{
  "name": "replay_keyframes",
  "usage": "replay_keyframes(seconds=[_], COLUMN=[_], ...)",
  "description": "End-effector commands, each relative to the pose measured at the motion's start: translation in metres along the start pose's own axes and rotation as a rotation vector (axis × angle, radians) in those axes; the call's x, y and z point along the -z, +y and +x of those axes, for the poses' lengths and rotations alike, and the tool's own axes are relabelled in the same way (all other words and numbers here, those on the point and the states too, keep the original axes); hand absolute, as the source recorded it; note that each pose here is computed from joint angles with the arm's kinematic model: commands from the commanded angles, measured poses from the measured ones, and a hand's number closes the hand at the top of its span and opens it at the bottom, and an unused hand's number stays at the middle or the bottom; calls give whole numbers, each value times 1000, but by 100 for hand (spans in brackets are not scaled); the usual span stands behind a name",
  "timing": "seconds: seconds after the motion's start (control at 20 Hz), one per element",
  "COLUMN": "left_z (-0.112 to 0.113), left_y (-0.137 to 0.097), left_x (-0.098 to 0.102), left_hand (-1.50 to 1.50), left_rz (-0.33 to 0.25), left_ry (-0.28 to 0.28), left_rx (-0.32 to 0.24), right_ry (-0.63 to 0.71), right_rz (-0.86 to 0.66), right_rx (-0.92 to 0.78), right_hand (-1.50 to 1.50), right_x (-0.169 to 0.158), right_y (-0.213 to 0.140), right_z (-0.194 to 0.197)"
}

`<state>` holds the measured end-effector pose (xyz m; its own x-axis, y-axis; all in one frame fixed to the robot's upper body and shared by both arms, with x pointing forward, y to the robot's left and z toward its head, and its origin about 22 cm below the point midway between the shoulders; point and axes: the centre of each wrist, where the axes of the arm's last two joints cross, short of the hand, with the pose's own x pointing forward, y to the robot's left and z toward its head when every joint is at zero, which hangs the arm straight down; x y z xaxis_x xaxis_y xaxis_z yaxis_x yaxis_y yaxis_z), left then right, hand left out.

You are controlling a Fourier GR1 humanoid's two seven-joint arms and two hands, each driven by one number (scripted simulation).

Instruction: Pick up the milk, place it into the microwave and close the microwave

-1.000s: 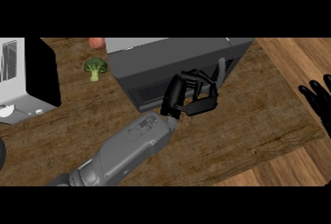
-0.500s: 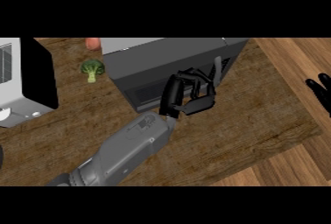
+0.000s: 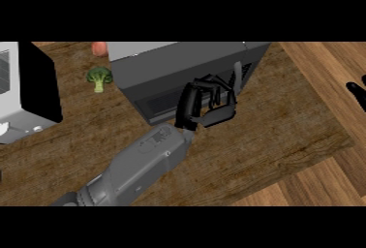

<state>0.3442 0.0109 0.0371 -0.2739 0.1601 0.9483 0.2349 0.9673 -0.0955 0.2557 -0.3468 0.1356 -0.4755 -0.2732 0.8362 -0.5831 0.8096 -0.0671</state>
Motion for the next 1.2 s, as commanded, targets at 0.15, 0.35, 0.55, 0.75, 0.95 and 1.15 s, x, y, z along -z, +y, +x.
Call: replay_keyframes(seconds=[0.15, 0.35, 0.55, 0.75, 0.95, 1.15], left_z=[2, 0, 2, 1, 0, 2], left_y=[7, 7, 6, 7, 8, 6], left_x=[17, 17, 18, 19, 19, 21], left_hand=[150, 150, 150, 150, 150, 150], left_rz=[27, 29, 28, 36, 51, 38], left_ry=[-13, -16, -20, -34, -26, -45], left_rx=[13, 8, -1, 6, -3, -4], right_ry=[-13, 0, 10, 11, -13, 1], right_rz=[6, 7, 9, 7, 55, 88], right_rx=[2, -3, -2, 7, 32, 57], right_hand=[-150, -150, -150, -150, -150, -150], right_x=[7, 6, 9, 9, 16, 17], right_y=[-5, -7, -8, -10, -7, -6], right_z=[9, 14, 17, 20, 23, 22])
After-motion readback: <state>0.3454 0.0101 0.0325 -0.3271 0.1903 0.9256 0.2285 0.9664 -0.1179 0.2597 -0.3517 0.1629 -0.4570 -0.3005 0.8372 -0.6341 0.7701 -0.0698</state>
